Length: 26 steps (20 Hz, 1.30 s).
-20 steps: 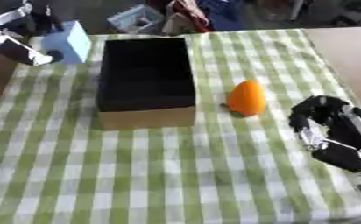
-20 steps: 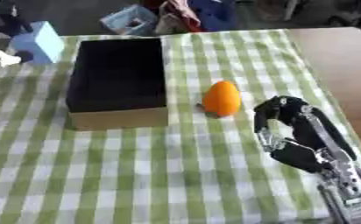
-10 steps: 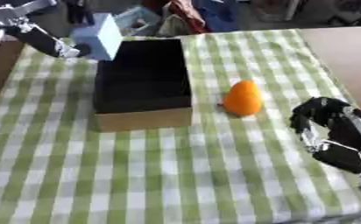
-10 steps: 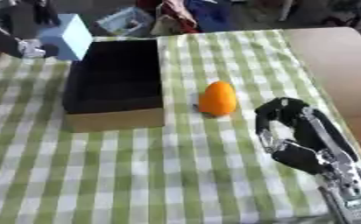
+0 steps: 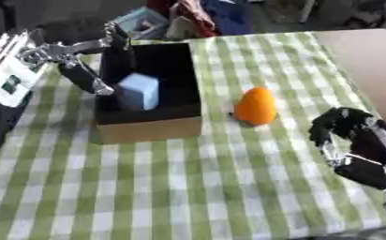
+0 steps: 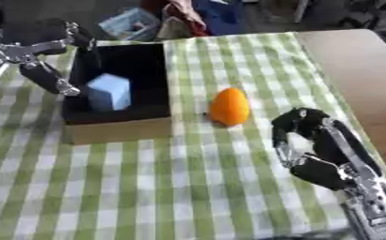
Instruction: Pick up objects on the table and place them in the box.
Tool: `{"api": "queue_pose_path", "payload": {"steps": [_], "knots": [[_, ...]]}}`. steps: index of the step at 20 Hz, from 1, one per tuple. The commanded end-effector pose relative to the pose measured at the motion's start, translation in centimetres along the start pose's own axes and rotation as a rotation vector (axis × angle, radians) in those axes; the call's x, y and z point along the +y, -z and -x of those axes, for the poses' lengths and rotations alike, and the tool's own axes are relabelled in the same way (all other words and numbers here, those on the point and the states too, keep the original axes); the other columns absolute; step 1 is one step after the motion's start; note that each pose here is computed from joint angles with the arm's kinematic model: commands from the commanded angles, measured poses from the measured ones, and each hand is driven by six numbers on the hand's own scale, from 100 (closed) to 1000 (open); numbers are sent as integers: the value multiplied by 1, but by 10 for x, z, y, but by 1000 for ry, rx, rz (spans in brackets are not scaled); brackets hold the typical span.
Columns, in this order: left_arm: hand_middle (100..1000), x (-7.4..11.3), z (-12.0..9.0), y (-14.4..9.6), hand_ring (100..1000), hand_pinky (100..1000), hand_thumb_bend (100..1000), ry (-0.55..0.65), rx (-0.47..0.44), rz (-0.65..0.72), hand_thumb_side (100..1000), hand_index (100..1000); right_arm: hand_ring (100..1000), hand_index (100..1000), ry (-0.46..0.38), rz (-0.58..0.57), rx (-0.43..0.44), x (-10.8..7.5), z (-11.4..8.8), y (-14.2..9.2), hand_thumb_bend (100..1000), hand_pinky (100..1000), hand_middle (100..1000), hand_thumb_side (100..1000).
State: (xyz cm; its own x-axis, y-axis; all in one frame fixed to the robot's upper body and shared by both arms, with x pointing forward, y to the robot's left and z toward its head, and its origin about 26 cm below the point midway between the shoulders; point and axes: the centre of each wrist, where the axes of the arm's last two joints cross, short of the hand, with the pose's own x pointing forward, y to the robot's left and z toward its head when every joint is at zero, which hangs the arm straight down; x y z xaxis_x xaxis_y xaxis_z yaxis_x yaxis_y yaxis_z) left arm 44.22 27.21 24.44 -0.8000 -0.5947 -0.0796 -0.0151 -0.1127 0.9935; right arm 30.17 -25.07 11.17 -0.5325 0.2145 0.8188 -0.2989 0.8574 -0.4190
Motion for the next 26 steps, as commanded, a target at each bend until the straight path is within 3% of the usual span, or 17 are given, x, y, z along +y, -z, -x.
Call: {"api": "queue_pose_path", "payload": {"steps": [1, 5, 9, 16, 20, 26], "knots": [[524, 5, 2, -2, 517, 644, 554, 19, 1, 12, 104, 684, 523, 634, -16, -2, -20, -5, -5, 3, 100, 672, 525, 199], [541, 7, 2, -10, 526, 660, 543, -20, -1, -38, 106, 702, 523, 634, -22, 3, -21, -7, -5, 3, 100, 673, 525, 195], [525, 28, -5, -26, 512, 664, 498, -70, -12, -181, 100, 690, 523, 636, -59, 1, -31, -15, -9, 6, 100, 673, 525, 169], [506, 57, -28, -66, 496, 663, 424, -239, -47, -413, 100, 678, 534, 657, -224, -60, -100, -49, -33, 25, 100, 680, 538, 101], [500, 54, -40, -89, 491, 662, 392, -333, -26, -497, 100, 672, 549, 676, -355, -108, -122, -74, -46, 36, 100, 687, 555, 100], [496, 34, -63, -111, 487, 662, 368, -415, 2, -567, 100, 670, 576, 703, -541, -226, -103, -105, -59, 49, 100, 698, 584, 100]]}}
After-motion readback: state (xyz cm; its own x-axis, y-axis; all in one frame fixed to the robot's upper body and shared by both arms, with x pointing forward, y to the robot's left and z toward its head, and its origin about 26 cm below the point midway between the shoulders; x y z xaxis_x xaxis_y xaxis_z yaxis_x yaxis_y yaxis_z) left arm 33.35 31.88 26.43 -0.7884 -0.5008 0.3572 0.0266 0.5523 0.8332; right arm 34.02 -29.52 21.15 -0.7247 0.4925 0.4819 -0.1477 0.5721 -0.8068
